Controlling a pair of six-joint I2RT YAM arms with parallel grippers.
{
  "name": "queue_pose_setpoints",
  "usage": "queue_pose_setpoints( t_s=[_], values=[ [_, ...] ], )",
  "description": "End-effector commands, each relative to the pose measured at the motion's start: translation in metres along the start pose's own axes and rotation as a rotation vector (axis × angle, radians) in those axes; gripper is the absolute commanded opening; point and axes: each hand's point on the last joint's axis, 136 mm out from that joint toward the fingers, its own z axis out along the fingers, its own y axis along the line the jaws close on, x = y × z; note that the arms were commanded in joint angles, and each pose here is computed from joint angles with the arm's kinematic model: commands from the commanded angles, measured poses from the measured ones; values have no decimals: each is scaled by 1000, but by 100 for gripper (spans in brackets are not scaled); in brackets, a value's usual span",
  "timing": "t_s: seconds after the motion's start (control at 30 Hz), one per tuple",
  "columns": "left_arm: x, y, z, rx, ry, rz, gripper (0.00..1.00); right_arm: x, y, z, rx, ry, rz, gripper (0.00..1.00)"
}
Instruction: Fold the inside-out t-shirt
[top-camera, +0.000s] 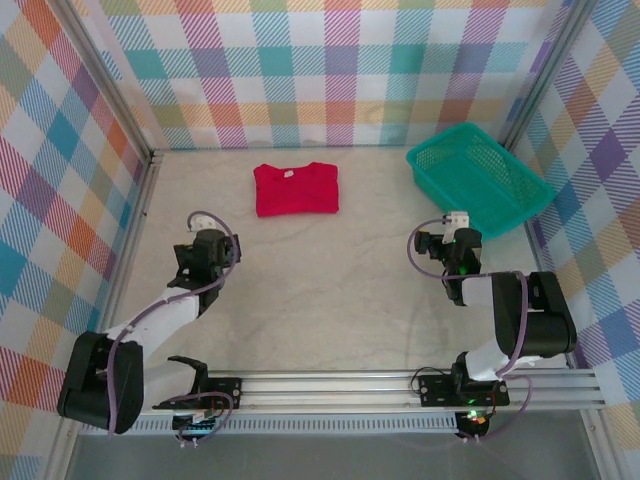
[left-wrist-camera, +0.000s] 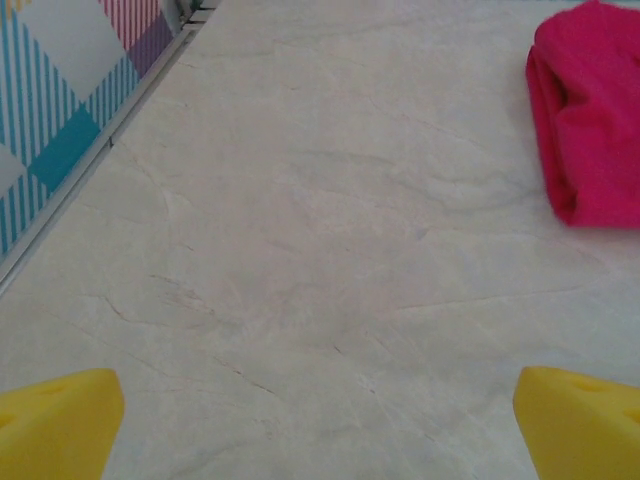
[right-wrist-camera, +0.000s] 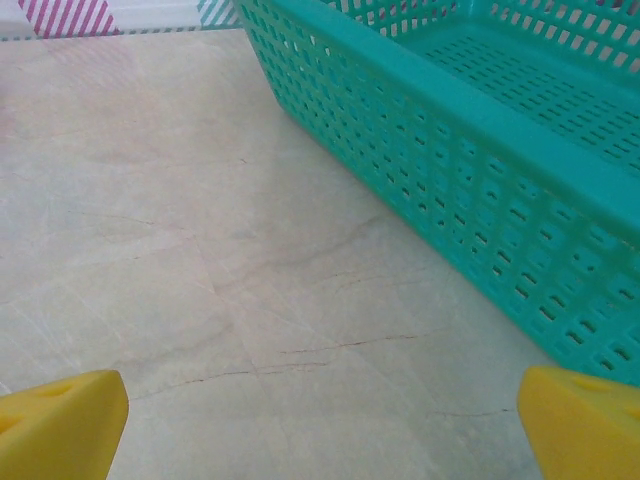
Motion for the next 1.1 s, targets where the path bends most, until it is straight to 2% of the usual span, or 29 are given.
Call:
queue_pose_setpoints(
  t_s=[0.0, 0.1, 0.27, 0.33, 0.5, 1.07],
  values=[
    [-18, 7, 4, -22, -180, 15, 100, -12, 2, 0, -21, -52, 11, 100],
    [-8, 12, 13, 0, -215, -39, 100, -12, 3, 0, -23, -49, 12, 100],
    [-10, -5, 23, 93, -179, -22, 100, -12, 2, 0, -21, -49, 13, 100],
    [-11, -8, 26, 127, -216, -81, 100, -11, 2, 0, -21, -48, 13, 100],
    [8, -9, 59, 72, -130, -83, 100, -11, 2, 0, -22, -49, 12, 100],
    [9, -7, 61, 87, -118, -96, 100, -11, 2, 0, -23, -48, 13, 100]
  ],
)
